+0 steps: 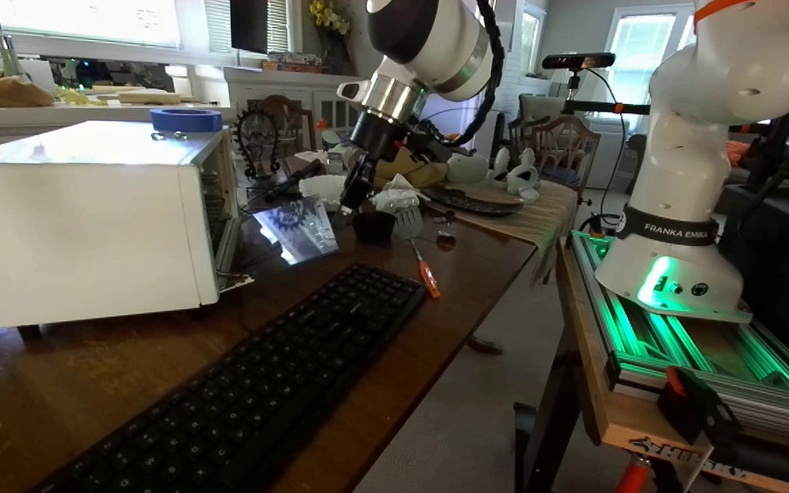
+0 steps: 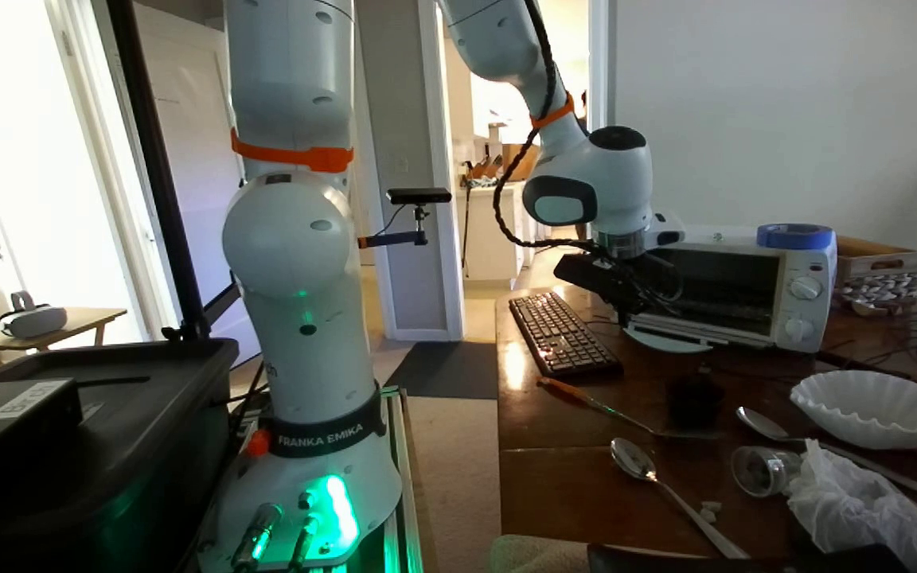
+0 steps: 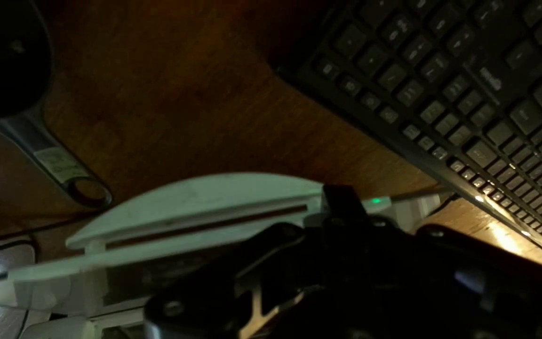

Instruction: Open the oven door.

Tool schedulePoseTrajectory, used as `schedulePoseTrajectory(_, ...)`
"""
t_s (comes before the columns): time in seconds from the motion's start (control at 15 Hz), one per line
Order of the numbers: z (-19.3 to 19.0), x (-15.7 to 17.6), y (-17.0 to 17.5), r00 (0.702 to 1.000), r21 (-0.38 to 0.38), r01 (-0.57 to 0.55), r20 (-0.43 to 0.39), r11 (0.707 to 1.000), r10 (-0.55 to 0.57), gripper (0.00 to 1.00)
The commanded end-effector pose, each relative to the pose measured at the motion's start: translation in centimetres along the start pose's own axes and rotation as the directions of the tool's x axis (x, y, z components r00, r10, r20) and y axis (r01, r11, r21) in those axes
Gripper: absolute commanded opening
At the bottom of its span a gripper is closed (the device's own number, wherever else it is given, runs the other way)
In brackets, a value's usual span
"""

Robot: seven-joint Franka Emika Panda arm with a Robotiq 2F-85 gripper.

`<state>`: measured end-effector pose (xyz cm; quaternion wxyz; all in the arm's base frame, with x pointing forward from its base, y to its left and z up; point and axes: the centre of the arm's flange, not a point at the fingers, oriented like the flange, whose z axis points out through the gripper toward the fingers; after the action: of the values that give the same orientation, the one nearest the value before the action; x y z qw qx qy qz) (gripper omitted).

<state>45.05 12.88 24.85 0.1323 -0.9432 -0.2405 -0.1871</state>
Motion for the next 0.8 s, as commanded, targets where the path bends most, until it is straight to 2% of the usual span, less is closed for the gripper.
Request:
schedulePoseTrajectory(0.0,-3.2,0.8,-0.8,0.999,0.008,0.044,0.023,0.999,-0.044,0.00)
schedulePoseTrajectory(0.13,-5.2,1.3,-0.9,0.995,-0.001,0.088,0.044,0.996,-0.088,0.00)
schedulePoseTrajectory(0.27,-6.9,1.6,-0.9,0.992,0.030,0.090,0.084,0.996,-0.092,0.00)
schedulePoseTrajectory(0.4,-7.5,1.5,-0.8,0.988,0.051,0.057,0.143,0.997,-0.064,0.00)
schedulePoseTrajectory(0.73,-9.9,0.8,-0.2,0.977,0.060,-0.051,0.210,0.997,0.037,0.00)
